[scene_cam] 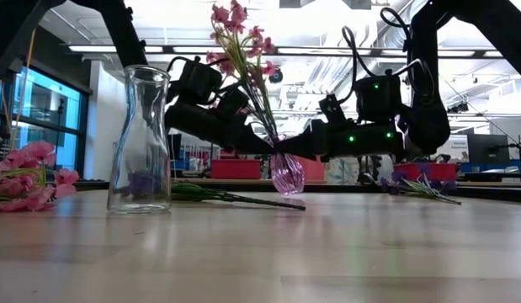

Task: Sort flowers into vase by color
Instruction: Adjust the purple vase on the table

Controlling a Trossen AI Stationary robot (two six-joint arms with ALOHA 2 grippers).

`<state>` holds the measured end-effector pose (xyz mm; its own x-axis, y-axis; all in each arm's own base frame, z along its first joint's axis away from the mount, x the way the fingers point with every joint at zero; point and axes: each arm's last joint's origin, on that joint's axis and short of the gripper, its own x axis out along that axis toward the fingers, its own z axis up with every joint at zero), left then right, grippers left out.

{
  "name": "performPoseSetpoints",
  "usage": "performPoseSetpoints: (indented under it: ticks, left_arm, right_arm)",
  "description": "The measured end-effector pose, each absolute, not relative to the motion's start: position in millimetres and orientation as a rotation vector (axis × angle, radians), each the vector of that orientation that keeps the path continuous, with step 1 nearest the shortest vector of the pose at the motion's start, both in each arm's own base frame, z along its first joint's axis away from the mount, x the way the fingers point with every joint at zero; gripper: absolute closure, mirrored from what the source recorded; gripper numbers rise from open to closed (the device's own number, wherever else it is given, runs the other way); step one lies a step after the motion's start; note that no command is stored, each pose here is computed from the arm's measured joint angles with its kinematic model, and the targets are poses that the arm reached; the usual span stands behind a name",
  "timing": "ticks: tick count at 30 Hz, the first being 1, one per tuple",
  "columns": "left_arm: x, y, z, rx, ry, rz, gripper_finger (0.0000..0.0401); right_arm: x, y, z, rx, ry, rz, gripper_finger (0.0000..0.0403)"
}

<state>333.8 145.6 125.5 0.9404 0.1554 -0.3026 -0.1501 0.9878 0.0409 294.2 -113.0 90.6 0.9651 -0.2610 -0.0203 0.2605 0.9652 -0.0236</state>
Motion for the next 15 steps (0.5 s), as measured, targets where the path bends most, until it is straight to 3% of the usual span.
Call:
performPoseSetpoints:
  ticks: [15]
  left_arm:
    - [333.8, 145.6, 125.5, 0.018, 0.310, 0.155, 0.0401]
  right_arm:
    - [294.2, -113.1, 88.2, 0.012, 0.048, -0.264, 0.0304]
